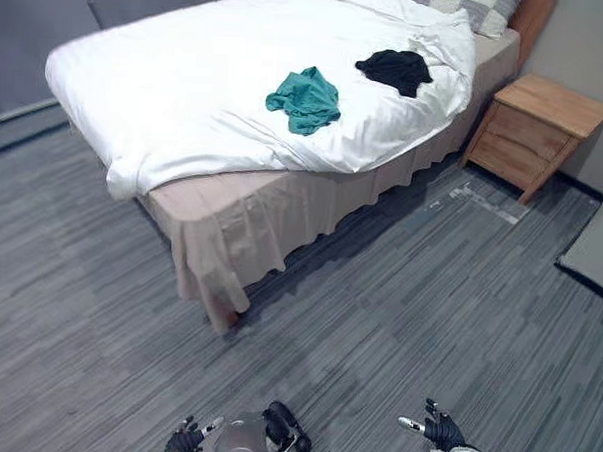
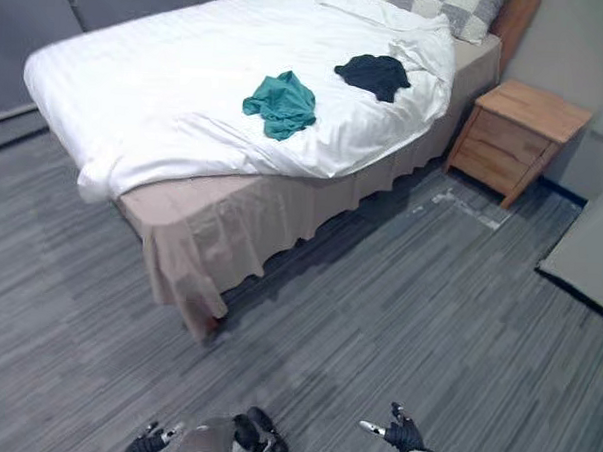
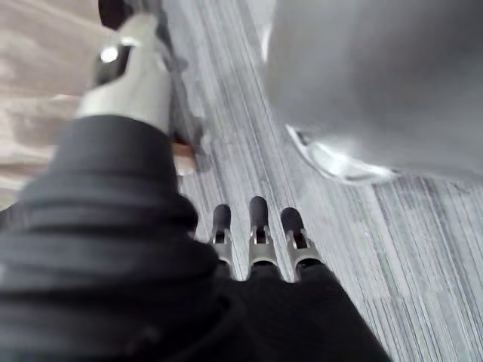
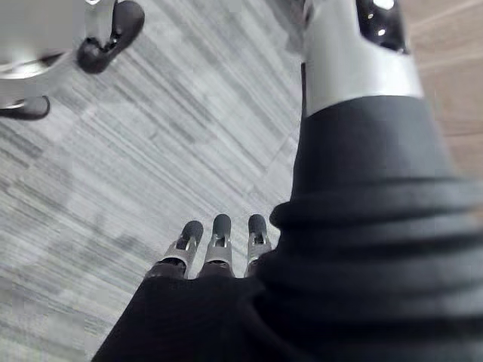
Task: Tidy the bed and pick cloth on bed and put in laundry
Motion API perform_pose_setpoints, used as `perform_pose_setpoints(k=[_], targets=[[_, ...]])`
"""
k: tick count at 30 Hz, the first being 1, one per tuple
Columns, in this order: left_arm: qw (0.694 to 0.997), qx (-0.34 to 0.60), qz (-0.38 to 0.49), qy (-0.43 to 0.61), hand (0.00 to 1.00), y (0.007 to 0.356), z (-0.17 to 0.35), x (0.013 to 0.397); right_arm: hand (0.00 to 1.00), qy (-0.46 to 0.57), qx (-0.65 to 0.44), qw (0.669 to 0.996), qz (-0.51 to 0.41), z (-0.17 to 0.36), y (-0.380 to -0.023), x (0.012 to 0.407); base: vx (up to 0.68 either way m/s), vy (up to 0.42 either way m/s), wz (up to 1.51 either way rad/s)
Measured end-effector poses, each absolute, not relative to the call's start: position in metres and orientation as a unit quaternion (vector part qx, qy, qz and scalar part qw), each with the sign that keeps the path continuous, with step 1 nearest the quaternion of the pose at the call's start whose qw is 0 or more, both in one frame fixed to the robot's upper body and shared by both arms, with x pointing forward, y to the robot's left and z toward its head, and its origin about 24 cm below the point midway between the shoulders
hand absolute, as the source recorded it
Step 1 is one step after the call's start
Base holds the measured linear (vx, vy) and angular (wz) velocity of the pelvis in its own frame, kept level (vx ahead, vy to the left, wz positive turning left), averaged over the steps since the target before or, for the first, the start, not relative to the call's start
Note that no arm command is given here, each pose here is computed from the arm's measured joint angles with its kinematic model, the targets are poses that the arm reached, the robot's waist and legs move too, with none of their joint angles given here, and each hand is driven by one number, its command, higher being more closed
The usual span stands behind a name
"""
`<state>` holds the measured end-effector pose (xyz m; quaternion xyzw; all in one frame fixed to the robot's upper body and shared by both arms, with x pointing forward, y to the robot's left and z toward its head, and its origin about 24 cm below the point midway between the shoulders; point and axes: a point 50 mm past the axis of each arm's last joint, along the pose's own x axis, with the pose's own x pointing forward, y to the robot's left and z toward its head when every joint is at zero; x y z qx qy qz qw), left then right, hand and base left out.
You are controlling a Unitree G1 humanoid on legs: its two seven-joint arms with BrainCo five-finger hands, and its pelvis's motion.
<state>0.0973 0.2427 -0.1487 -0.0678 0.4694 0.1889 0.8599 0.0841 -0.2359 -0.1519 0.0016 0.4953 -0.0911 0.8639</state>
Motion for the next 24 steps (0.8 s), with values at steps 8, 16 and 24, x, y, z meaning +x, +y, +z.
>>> perform_pose_setpoints(k=[8, 16, 24], targets=[[0.865, -0.107, 0.243, 0.425, 0.00, 0.254, -0.141, 0.097, 0.00, 0.494, 0.024, 0.863, -0.104, -0.150, -0.223, 0.090, 0.33, -0.418, 0.86], [0.926, -0.059, 0.213, 0.306, 0.00, 0.254, -0.108, 0.150, 0.00, 0.480, 0.039, 0.870, -0.104, -0.146, -0.232, 0.099, 0.19, -0.152, 0.24], [0.985, 0.119, 0.121, -0.031, 0.00, 0.258, 0.049, 0.263, 0.00, 0.501, 0.057, 0.857, -0.103, -0.151, -0.223, 0.082, 0.02, 0.017, 0.04]])
